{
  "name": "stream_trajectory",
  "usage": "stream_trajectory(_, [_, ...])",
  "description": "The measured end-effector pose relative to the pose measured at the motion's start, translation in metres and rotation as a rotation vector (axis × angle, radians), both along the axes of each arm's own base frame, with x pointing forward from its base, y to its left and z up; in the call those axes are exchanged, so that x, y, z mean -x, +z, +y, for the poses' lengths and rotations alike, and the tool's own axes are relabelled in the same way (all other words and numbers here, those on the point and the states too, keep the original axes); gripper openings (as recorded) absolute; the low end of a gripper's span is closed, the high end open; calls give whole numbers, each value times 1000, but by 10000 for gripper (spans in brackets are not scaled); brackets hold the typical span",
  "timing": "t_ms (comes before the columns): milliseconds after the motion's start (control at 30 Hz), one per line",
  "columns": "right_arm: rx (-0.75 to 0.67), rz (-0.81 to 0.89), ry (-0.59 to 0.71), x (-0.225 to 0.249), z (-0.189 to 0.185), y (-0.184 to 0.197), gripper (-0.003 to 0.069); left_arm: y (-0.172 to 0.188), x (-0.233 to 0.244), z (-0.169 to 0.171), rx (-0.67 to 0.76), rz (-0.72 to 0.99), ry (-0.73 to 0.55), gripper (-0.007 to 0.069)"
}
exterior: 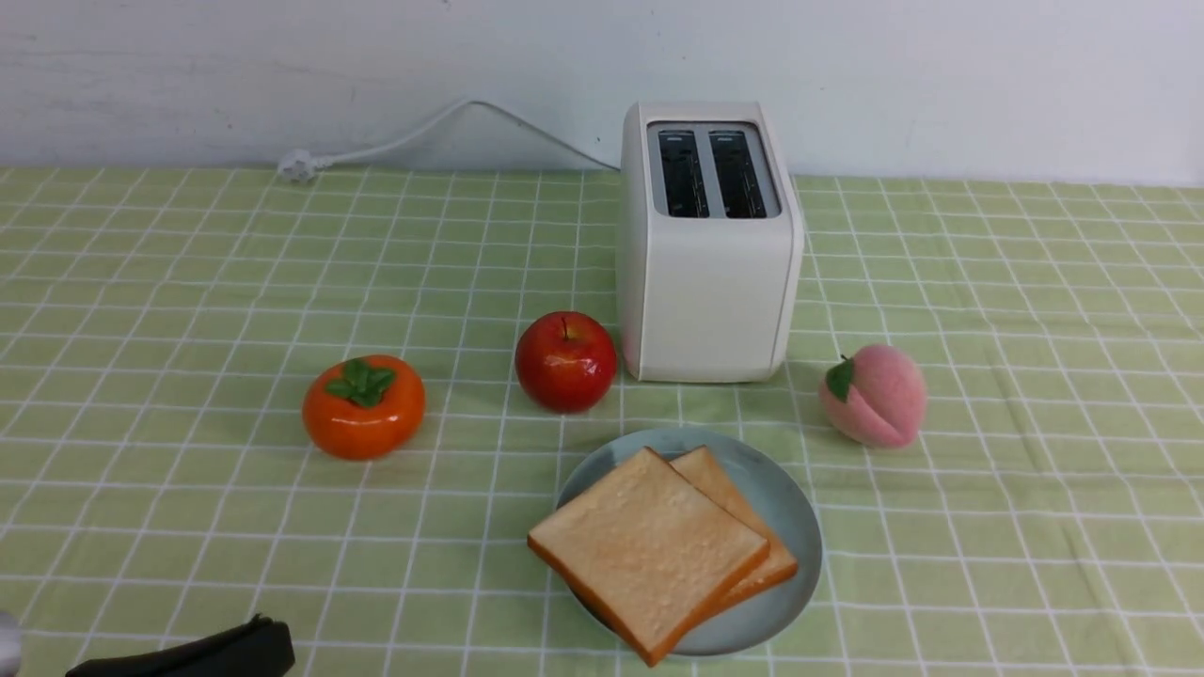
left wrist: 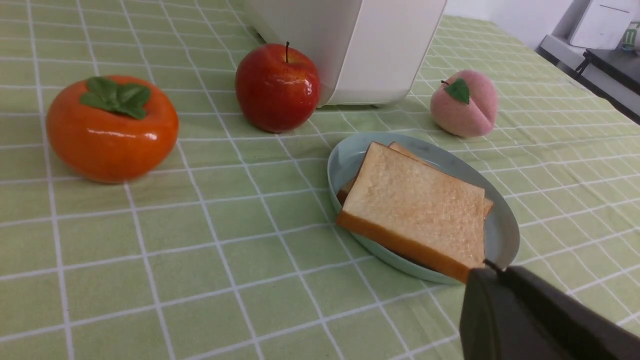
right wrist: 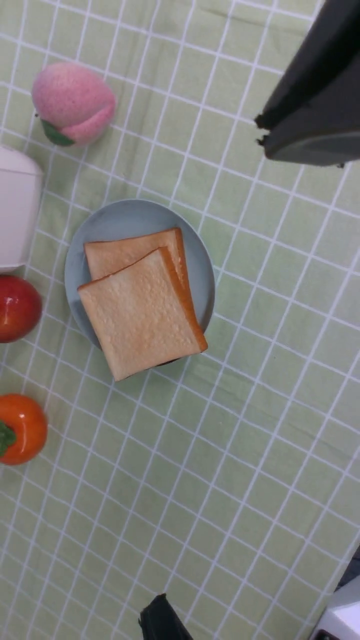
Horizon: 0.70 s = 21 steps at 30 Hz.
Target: Take toasted bread from bread machine on green coffee tablecloth place on plate.
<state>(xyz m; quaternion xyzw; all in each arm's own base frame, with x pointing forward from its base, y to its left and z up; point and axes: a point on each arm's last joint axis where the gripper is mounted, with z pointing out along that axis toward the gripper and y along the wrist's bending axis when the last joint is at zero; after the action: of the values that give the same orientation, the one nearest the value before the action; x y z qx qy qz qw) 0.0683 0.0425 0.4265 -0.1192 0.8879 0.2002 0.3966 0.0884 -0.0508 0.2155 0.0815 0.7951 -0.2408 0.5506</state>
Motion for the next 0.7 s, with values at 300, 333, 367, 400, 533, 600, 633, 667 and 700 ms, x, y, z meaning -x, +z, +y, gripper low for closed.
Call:
stream_trajectory(300, [-81,-179,-138,64,-20,-74,0,0,0,0,-1,0,3,15])
stream_trajectory(333, [-87,-181,-141,63,-19,-79,1,0,0,0,-1,0,3,15])
stream_trajectory(367, [-104,-186,-149,57,-18,-88,2,0,0,0,-1,0,3,15])
stream_trajectory(400, [-105,-186,-151,56,-18,-90,2,0,0,0,-1,0,3,15])
stream_trajectory(533, [-125,-182,-183,39,-17,-116,8,0,0,0,-1,0,3,18])
stream_trajectory(600, [-123,-169,-190,35,-16,-125,12,0,0,0,-1,0,4,20])
stream_trajectory(633, [-118,-149,-194,32,-16,-133,14,0,0,0,-1,0,4,22])
stream_trajectory(667, [-113,-131,-195,31,-16,-139,15,0,0,0,-1,0,4,23])
stream_trajectory(700, [-108,-112,-196,30,-16,-145,16,0,0,0,-1,0,4,25])
